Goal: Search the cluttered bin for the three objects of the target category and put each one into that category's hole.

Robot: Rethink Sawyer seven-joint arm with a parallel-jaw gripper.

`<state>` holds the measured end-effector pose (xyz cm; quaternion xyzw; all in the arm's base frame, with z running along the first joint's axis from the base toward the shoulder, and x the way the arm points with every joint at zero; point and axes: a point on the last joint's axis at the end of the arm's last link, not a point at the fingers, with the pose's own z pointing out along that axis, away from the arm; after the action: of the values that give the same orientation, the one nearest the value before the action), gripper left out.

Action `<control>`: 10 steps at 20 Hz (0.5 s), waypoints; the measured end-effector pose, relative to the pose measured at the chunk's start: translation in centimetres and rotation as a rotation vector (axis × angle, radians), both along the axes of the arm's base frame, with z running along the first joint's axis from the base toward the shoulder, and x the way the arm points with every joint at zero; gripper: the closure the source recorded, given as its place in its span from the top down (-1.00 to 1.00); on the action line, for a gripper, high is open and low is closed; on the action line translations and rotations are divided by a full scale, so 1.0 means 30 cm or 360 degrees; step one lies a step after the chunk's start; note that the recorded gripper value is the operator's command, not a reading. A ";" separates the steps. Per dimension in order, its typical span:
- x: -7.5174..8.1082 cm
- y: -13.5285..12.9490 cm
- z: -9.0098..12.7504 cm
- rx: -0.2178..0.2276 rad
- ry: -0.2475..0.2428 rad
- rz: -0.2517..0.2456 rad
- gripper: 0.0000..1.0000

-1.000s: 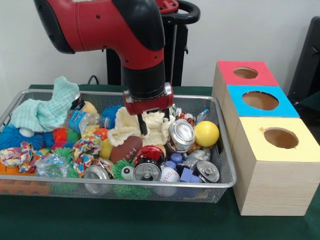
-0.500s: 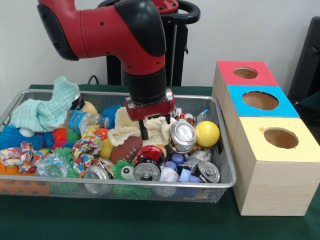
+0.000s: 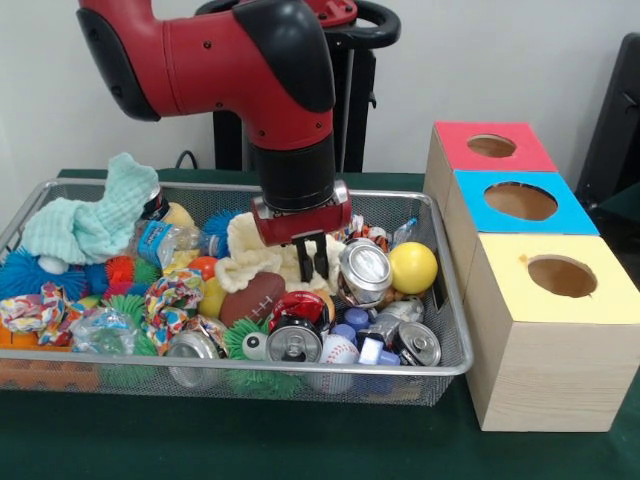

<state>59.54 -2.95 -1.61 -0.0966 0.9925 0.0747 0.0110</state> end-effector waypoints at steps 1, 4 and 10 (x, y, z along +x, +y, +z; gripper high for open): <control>0.001 0.003 0.000 0.0000 -0.0004 0.0002 -1.00; 0.001 0.006 0.000 0.0000 -0.0004 0.0005 -1.00; 0.009 0.004 0.012 -0.0008 -0.0015 0.0007 -1.00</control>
<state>59.81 -2.84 -1.24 -0.0992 0.9924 0.0717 0.0152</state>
